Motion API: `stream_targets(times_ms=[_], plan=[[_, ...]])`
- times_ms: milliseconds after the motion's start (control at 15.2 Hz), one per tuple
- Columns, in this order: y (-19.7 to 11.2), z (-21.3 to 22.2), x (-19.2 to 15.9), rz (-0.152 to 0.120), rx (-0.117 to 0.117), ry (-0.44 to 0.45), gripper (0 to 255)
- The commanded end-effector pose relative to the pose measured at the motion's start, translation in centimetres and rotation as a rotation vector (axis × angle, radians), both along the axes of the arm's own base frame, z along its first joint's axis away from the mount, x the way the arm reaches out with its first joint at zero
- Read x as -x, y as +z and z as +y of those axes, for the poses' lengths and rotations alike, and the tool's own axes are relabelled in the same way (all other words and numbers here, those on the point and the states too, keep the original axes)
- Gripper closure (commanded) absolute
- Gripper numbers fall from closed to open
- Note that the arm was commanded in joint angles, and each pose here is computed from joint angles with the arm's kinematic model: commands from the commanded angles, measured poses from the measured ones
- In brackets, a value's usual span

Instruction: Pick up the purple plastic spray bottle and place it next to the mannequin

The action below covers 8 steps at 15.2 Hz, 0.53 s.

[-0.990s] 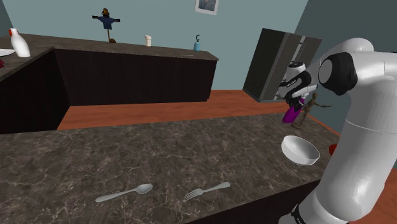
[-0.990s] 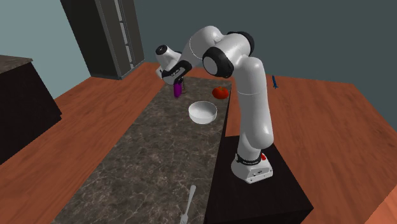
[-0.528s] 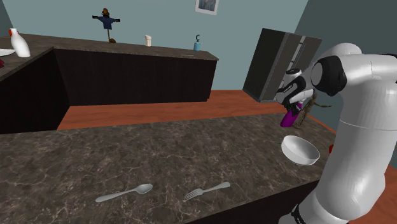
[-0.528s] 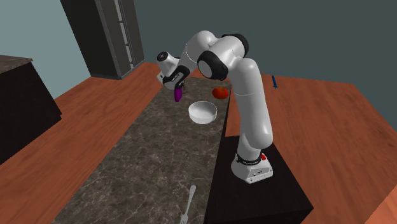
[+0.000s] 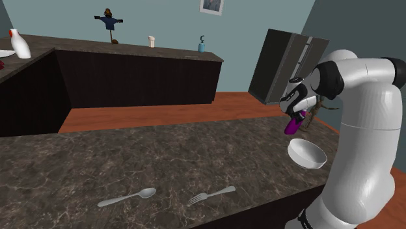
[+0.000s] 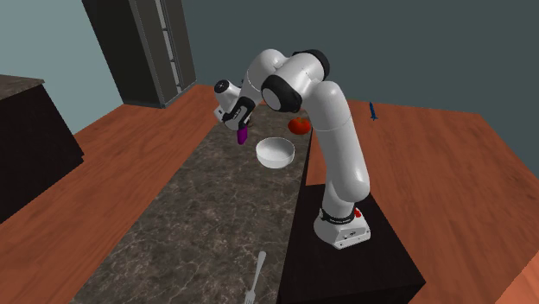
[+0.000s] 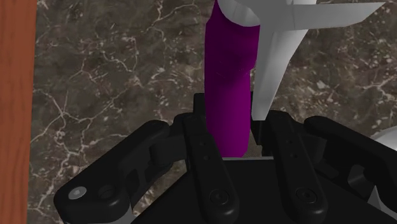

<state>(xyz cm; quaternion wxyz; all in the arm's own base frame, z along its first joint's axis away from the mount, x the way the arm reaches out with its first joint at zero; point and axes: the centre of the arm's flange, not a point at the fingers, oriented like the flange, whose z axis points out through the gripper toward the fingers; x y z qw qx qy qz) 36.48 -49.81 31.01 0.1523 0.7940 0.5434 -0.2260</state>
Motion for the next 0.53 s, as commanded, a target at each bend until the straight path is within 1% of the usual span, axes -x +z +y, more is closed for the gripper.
stream_targets(times_ms=[0, 330, 396, 462], plan=[[-0.24, 0.04, 0.00, -0.001, 0.000, 0.000, 255], [-0.24, 0.04, 0.00, -0.001, 0.000, 0.000, 255], [-0.24, 0.04, 0.00, -0.001, 0.000, 0.000, 0], [-0.24, 0.04, 0.00, -0.001, 0.000, 0.000, 0]])
